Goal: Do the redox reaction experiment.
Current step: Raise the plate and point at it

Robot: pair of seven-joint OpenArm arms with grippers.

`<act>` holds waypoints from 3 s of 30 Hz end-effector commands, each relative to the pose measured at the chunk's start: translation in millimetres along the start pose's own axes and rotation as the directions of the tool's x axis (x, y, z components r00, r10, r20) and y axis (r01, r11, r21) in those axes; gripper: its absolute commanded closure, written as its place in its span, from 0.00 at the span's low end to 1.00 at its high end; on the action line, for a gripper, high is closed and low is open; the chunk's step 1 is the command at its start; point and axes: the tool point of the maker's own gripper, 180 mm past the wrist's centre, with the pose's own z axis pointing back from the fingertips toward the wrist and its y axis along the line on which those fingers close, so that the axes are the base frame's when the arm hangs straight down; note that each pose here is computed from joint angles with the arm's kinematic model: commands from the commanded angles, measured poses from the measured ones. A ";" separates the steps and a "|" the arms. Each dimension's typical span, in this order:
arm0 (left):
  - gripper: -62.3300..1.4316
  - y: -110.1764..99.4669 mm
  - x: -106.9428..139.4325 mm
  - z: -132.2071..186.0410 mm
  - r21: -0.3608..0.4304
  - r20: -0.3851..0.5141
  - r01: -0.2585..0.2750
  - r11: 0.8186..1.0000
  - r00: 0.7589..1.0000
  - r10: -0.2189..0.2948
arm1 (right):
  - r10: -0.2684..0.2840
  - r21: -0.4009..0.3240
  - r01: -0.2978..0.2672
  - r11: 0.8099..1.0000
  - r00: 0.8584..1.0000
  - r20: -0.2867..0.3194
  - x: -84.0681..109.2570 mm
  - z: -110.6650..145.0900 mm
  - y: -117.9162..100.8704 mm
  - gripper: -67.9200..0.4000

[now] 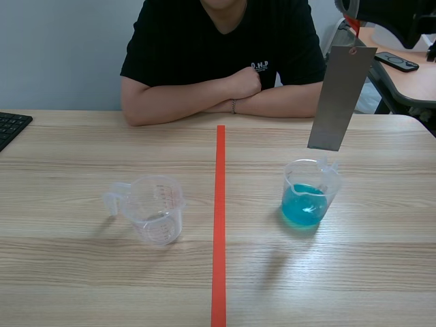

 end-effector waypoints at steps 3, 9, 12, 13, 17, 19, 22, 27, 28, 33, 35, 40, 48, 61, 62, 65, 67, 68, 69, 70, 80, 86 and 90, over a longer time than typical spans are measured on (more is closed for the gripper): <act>0.94 7.9 16.6 -25.3 -0.039 0.050 0.003 0.999 0.999 -0.001 | 0.028 0.009 -0.028 1.000 0.999 0.039 16.0 1.1 -0.4 0.97; 0.94 19.0 35.5 -69.7 -0.081 0.079 0.032 0.996 0.997 -0.026 | 0.028 0.009 -0.028 1.000 0.999 0.039 16.0 1.1 -0.4 0.97; 0.94 14.3 38.3 -92.6 -0.123 0.072 0.050 0.991 0.997 -0.041 | 0.028 0.008 -0.029 1.000 0.999 0.039 15.9 1.1 -0.4 0.97; 0.94 12.9 39.8 -100.1 -0.132 0.072 0.051 0.990 0.997 -0.041 | 0.028 0.008 -0.029 1.000 0.999 0.039 15.9 1.1 -0.4 0.97; 0.94 3.3 48.9 -131.2 -0.170 0.094 0.044 0.984 0.995 -0.029 | 0.029 0.008 -0.029 1.000 0.999 0.038 15.9 1.1 -0.4 0.97; 0.94 -5.1 51.4 -147.2 -0.197 0.095 0.047 0.979 0.995 -0.029 | 0.029 0.008 -0.029 1.000 0.999 0.033 15.0 1.1 -0.5 0.97; 0.94 -16.6 55.7 -170.1 -0.227 0.096 0.033 0.973 0.995 -0.011 | 0.029 0.008 -0.029 1.000 0.999 0.026 13.7 1.1 -0.5 0.97; 0.94 -34.6 64.6 -203.1 -0.271 0.105 0.010 0.963 0.994 0.019 | 0.028 0.009 -0.029 1.000 0.999 0.024 13.4 1.1 -0.5 0.97; 0.94 -39.1 64.7 -209.6 -0.282 0.099 0.009 0.959 0.995 0.020 | 0.028 0.009 -0.029 1.000 0.999 0.024 13.4 1.1 -0.5 0.97; 0.94 -56.9 68.6 -235.2 -0.321 0.097 -0.007 0.947 0.994 0.040 | 0.028 0.009 -0.028 1.000 0.999 0.025 13.5 1.1 -0.5 0.97; 0.94 -63.3 70.3 -242.9 -0.332 0.104 -0.019 0.943 0.993 0.057 | 0.028 0.009 -0.028 1.000 0.999 0.025 13.5 1.1 -0.5 0.97; 0.94 -77.3 77.3 -263.1 -0.357 0.121 -0.044 0.933 0.988 0.093 | 0.028 0.009 -0.028 1.000 0.999 0.025 13.5 1.1 -0.5 0.97; 0.94 -96.7 86.4 -291.8 -0.395 0.123 -0.069 0.916 0.984 0.127 | 0.027 0.010 -0.027 1.000 0.999 0.027 13.9 1.1 -0.3 0.97; 0.94 -118.3 104.2 -319.5 -0.425 0.155 -0.110 0.899 0.969 0.192 | 0.026 0.010 -0.026 1.000 0.999 0.028 14.0 1.0 -0.2 0.97; 0.94 -120.0 105.2 -321.3 -0.427 0.156 -0.111 0.898 0.968 0.194 | 0.026 0.010 -0.026 1.000 0.999 0.029 14.1 1.0 -0.2 0.97; 0.94 -123.4 110.1 -328.1 -0.428 0.162 -0.116 0.896 0.966 0.203 | 0.026 0.010 -0.026 1.000 0.999 0.030 14.4 1.0 -0.2 0.97; 0.94 -126.5 114.7 -333.7 -0.434 0.162 -0.116 0.893 0.965 0.204 | 0.026 0.010 -0.026 1.000 0.999 0.031 14.6 1.0 -0.2 0.97; 0.94 -127.6 116.7 -336.1 -0.436 0.163 -0.116 0.892 0.965 0.205 | 0.026 0.010 -0.026 1.000 0.999 0.031 14.6 1.0 -0.2 0.97; 0.94 -129.2 119.8 -338.7 -0.439 0.167 -0.116 0.891 0.964 0.208 | 0.026 0.010 -0.026 1.000 0.999 0.031 14.6 1.0 -0.2 0.97; 0.94 -130.4 123.0 -341.0 -0.442 0.171 -0.115 0.890 0.963 0.210 | 0.026 0.010 -0.026 1.000 0.999 0.031 14.6 1.0 -0.2 0.97; 0.94 -137.7 146.3 -351.2 -0.462 0.203 -0.088 0.883 0.958 0.201 | 0.026 0.010 -0.026 1.000 0.999 0.031 14.6 1.0 -0.2 0.97; 0.94 -140.4 143.0 -350.0 -0.468 0.196 -0.095 0.879 0.958 0.209 | 0.026 0.010 -0.026 1.000 0.999 0.031 14.6 1.0 -0.2 0.97; 0.94 -141.4 143.2 -349.4 -0.474 0.196 -0.095 0.876 0.958 0.210 | 0.026 0.010 -0.026 1.000 0.999 0.031 14.6 1.0 -0.2 0.97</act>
